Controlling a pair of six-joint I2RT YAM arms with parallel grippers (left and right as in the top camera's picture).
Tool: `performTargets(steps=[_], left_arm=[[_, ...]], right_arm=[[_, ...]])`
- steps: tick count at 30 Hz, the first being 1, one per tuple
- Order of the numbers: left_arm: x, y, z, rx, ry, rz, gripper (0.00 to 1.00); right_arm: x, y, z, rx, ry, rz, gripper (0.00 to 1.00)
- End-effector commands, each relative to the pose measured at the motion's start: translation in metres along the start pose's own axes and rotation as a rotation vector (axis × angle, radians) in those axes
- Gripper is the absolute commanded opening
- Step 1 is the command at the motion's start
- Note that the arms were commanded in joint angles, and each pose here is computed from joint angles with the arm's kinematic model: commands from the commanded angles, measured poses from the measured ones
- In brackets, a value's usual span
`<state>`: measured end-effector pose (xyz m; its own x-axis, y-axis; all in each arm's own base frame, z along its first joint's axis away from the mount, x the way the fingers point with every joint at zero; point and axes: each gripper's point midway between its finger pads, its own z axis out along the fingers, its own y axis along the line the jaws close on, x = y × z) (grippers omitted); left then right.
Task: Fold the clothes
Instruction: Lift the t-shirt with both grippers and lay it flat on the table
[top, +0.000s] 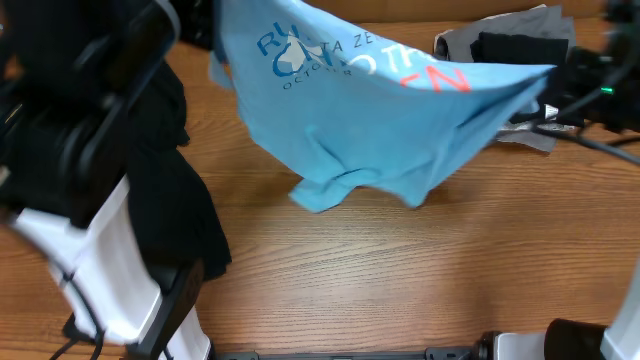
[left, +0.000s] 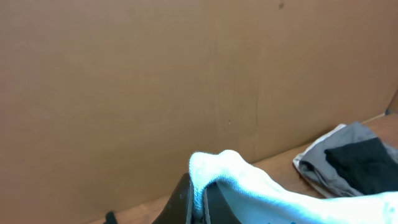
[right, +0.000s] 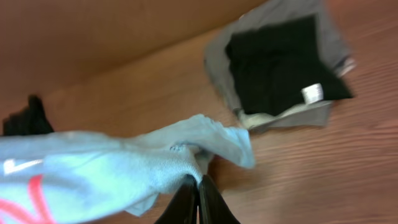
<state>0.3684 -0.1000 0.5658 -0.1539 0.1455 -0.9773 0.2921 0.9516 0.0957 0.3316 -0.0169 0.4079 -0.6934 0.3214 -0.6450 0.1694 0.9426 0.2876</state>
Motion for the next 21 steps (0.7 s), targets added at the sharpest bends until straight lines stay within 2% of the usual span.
performTargets(steps=[1, 7, 12, 17, 21], left_arm=[[-0.020, 0.004, -0.048, -0.023, -0.083, -0.020, 0.04], [-0.022, 0.009, -0.099, -0.059, -0.108, -0.044, 0.04], [-0.008, 0.019, -0.111, -0.120, -0.064, -0.084, 0.04], [0.013, 0.038, -0.087, -0.235, 0.037, -0.135, 0.04], [0.032, 0.052, -0.058, -0.327, 0.125, -0.139, 0.04]], right_arm=[[-0.013, -0.003, -0.050, 0.010, -0.135, -0.028, 0.04], [-0.013, -0.004, -0.097, 0.028, -0.245, -0.061, 0.04], [-0.014, -0.001, -0.107, 0.028, -0.281, -0.101, 0.04], [-0.030, 0.013, -0.079, -0.069, -0.247, -0.177, 0.04], [-0.044, 0.021, -0.034, -0.127, -0.176, -0.193, 0.04]])
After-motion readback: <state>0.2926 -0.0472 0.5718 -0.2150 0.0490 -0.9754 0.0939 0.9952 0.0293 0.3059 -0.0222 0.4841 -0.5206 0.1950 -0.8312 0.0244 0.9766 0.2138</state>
